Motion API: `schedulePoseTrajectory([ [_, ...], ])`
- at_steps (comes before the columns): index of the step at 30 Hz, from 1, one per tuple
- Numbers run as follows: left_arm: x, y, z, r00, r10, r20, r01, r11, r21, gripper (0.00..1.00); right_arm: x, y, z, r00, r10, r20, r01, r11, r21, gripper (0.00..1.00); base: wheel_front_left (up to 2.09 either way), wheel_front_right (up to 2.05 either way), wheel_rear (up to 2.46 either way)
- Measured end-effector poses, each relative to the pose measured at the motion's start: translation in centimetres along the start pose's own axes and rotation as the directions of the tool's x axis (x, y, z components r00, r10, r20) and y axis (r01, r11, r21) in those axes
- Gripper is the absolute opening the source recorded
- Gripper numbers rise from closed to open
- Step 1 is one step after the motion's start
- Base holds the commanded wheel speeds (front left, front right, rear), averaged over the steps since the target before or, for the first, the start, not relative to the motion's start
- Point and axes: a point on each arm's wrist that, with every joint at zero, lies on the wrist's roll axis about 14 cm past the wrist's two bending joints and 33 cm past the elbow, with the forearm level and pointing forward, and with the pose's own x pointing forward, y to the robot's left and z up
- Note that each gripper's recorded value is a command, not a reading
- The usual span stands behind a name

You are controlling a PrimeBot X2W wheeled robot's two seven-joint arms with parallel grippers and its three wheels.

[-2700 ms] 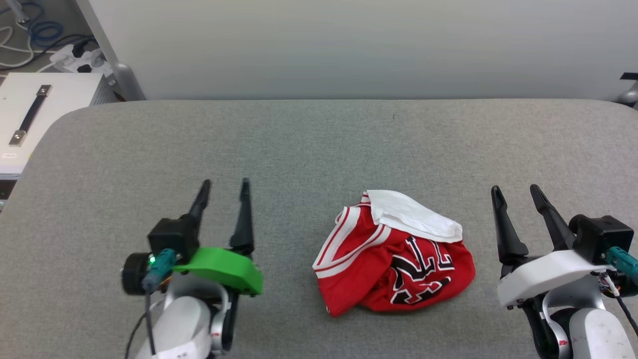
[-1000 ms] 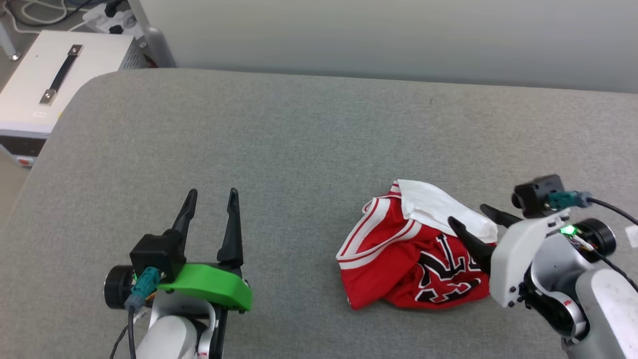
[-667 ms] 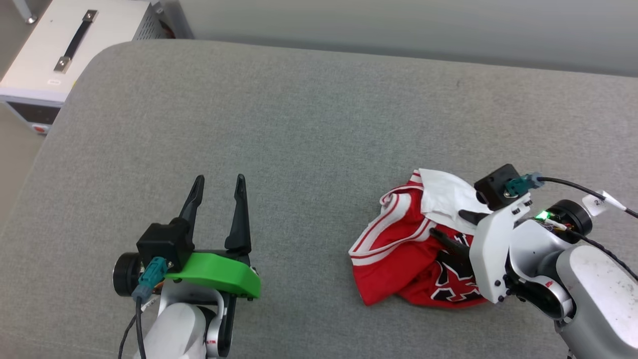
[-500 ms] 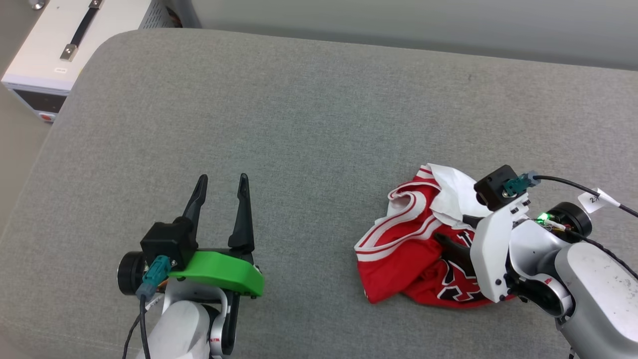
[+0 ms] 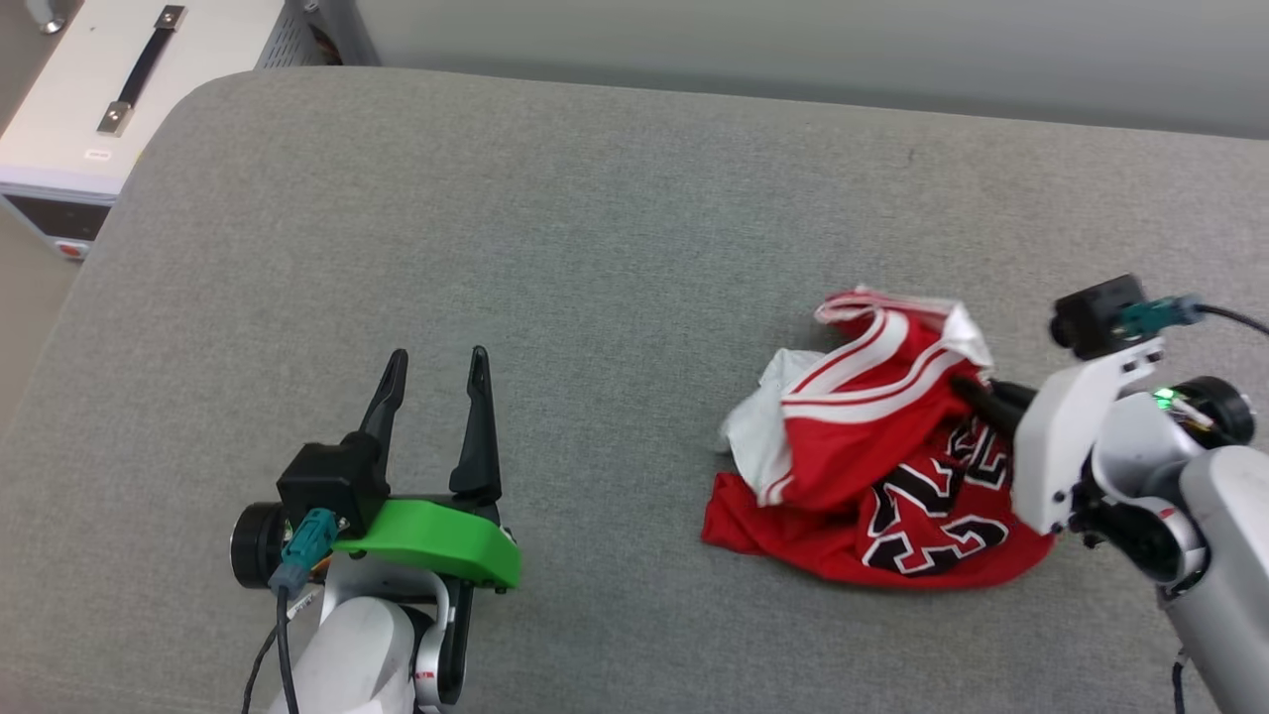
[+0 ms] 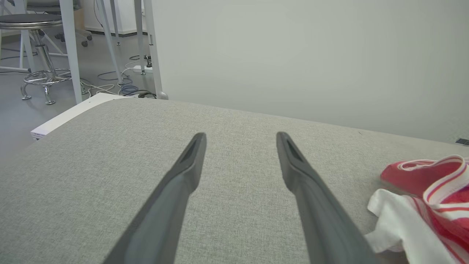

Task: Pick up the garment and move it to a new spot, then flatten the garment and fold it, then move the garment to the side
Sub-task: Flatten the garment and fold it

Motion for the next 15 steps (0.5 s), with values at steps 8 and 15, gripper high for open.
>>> schedulePoseTrajectory([
  [8,0.5,-1.3,-0.1,0.999,-0.040,0.000,0.040,0.999,-0.006,1.00,-3.9,-7.2,-2.6,0.975,-0.220,0.032,0.205,0.945,0.254,0.00,0.00,0.00,0.00],
  [15,0.7,-2.1,-0.2,0.998,-0.064,-0.003,0.064,0.998,-0.012,1.00,-6.9,-10.2,-8.4,0.937,-0.346,-0.052,0.333,0.836,0.437,0.00,0.00,0.00,0.00],
])
